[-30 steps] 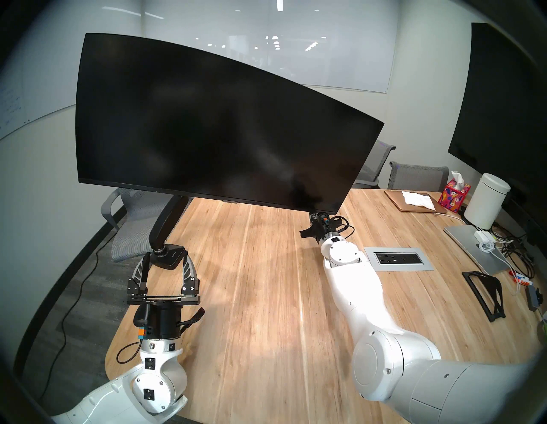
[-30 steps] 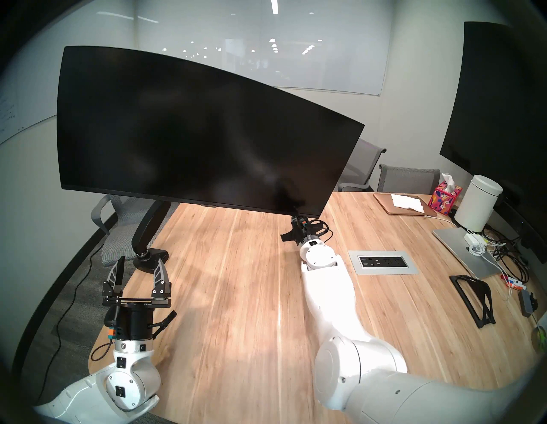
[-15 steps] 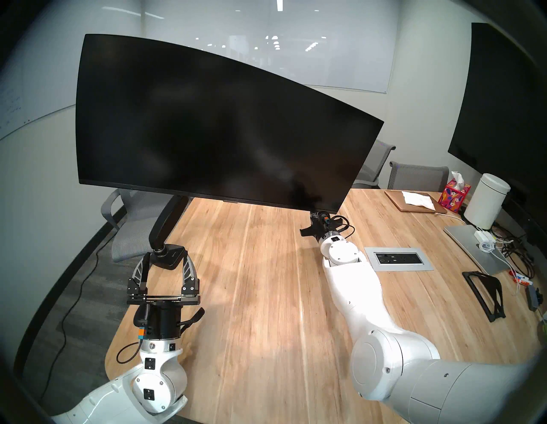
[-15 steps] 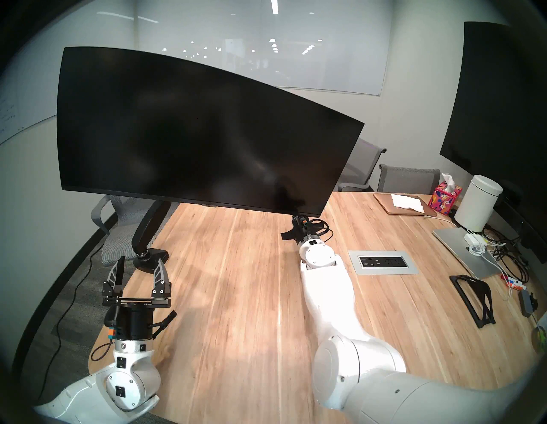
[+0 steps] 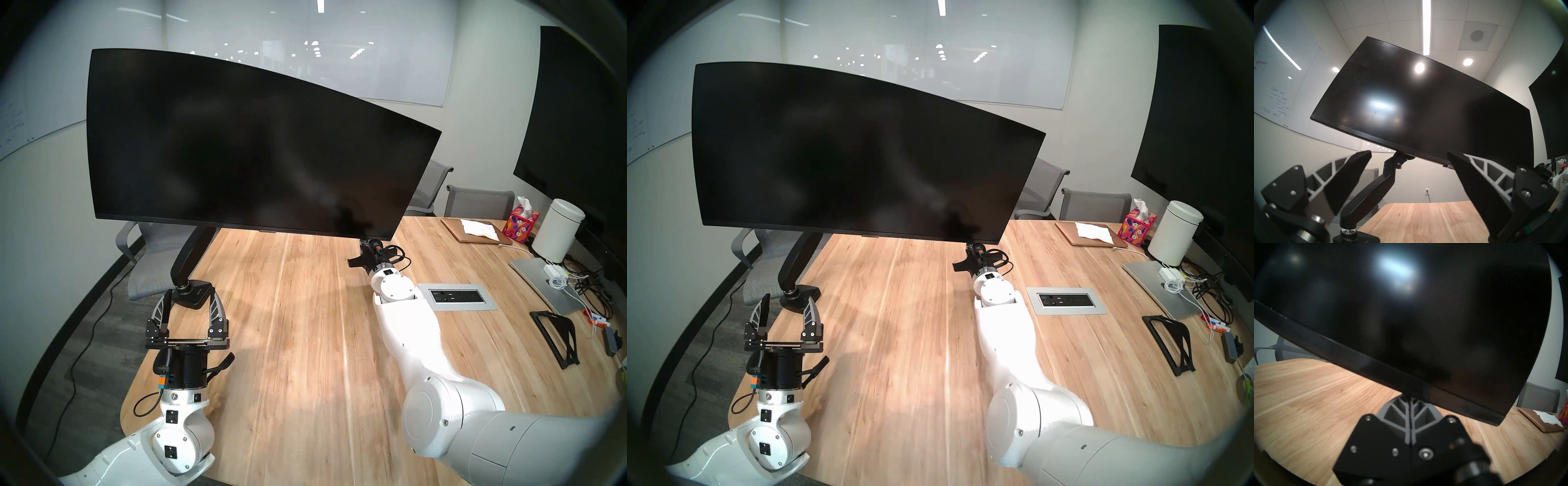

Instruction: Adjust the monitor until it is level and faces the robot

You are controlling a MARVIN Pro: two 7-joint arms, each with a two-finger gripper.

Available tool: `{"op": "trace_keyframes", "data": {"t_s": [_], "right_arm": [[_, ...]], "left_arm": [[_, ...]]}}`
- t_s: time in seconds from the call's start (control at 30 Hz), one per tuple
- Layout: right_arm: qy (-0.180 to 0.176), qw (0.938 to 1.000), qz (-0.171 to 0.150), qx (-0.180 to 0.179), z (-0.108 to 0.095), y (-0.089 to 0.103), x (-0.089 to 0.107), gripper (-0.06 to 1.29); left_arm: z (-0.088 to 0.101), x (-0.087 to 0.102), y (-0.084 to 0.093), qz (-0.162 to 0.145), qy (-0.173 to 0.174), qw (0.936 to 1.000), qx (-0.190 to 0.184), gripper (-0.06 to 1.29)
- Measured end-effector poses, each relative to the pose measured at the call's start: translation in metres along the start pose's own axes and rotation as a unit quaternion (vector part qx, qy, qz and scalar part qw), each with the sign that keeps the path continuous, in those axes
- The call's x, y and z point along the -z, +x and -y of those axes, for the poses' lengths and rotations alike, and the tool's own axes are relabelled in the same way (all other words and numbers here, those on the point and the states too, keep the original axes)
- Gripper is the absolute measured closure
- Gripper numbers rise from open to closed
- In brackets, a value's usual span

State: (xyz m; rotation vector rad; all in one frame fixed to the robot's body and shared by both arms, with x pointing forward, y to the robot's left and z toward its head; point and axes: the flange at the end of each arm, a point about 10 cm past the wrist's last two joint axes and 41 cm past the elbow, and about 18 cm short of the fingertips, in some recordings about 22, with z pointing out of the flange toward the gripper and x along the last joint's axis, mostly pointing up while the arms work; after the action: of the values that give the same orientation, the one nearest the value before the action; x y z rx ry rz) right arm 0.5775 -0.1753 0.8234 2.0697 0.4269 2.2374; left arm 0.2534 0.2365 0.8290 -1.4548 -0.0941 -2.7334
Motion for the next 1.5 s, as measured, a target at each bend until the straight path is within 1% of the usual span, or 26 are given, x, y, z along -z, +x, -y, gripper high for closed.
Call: {"op": "trace_keyframes", "data": {"t_s": [0.77, 1.5], "right_arm": [[-0.027, 0.999, -0.033, 0.012, -0.019, 0.011, 0.003, 1.25], [-0.034, 0.9982, -0.044, 0.024, -0.021, 0.01, 0.009, 1.25]], "left_arm": [[0.0, 0.0, 0.0, 0.0, 0.0, 1.0, 0.0, 0.0], [0.0, 0.0, 0.0, 0.0, 0.0, 1.0, 0.0, 0.0]]}}
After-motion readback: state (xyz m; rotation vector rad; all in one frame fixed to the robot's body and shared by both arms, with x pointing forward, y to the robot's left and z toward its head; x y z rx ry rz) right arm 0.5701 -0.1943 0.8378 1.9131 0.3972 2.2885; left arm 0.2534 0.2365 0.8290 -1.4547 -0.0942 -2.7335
